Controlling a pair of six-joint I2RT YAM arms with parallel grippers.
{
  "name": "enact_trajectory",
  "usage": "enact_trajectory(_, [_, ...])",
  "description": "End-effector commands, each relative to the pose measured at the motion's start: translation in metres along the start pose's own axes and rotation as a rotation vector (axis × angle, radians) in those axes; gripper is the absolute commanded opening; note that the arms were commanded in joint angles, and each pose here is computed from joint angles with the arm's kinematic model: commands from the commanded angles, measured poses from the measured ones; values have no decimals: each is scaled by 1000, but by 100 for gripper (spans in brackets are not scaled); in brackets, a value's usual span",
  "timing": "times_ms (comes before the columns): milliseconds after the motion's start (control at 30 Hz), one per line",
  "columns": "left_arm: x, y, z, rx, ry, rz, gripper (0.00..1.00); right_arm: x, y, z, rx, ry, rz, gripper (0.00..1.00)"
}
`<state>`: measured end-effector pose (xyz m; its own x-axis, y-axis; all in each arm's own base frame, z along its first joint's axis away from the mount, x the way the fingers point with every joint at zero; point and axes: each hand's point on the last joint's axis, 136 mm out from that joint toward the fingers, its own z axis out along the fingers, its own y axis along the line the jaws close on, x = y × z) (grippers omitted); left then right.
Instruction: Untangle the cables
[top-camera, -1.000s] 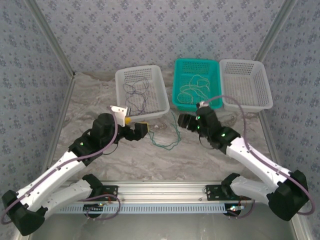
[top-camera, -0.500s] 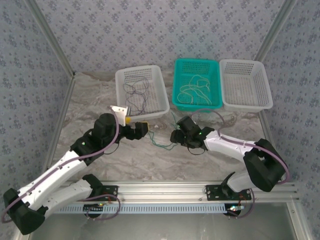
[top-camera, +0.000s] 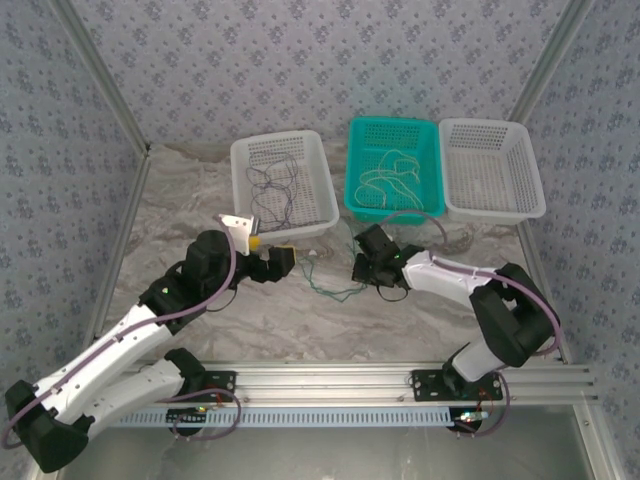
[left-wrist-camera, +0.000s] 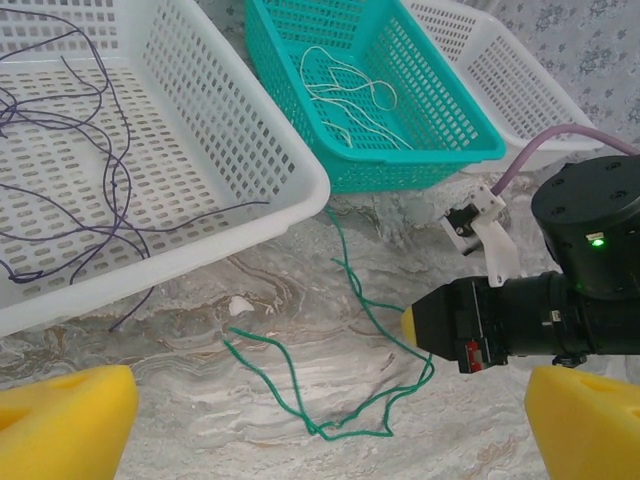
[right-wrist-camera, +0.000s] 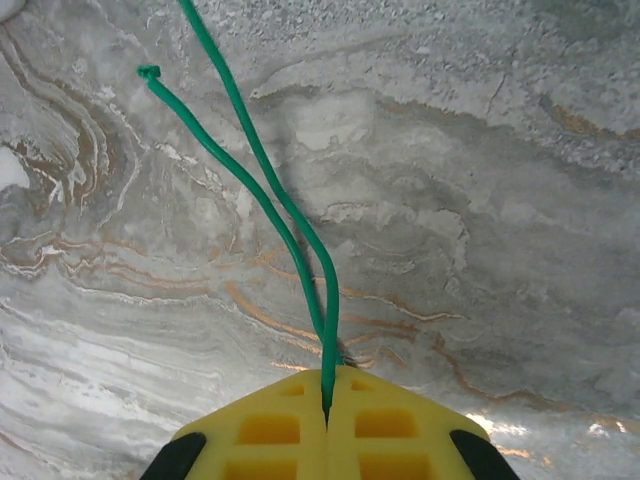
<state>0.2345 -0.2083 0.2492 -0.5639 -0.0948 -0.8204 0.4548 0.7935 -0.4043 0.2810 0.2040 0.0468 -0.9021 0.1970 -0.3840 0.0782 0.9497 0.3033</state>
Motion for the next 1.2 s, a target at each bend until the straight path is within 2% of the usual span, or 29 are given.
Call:
enact_trajectory(0, [-7, -4, 0, 9, -26, -26, 99, -10, 5, -24, -15, -77, -40, 0])
enact_trajectory(167, [-5, -9, 11, 28, 5, -98, 99, -21, 25, -71, -161, -283, -158, 0])
enact_trajectory(267, [-5, -14, 20, 45, 25, -153, 99, -27, 33, -93, -246, -345, -162, 0])
enact_trajectory(433, [-4, -24, 39, 93, 44, -218, 98, -33, 63, -135, -431, -434, -266, 0])
enact_trajectory(667, [1, -21, 48, 96, 41, -230, 98, -27, 97, -181, -642, -479, -414, 0])
enact_trajectory(867, [11, 10, 46, -76, 62, -337, 98, -17, 116, -215, -790, -524, -553, 0])
enact_trajectory(1167, [23, -7, 68, 60, 116, -570, 97, -9, 132, -243, -904, -531, -646, 0])
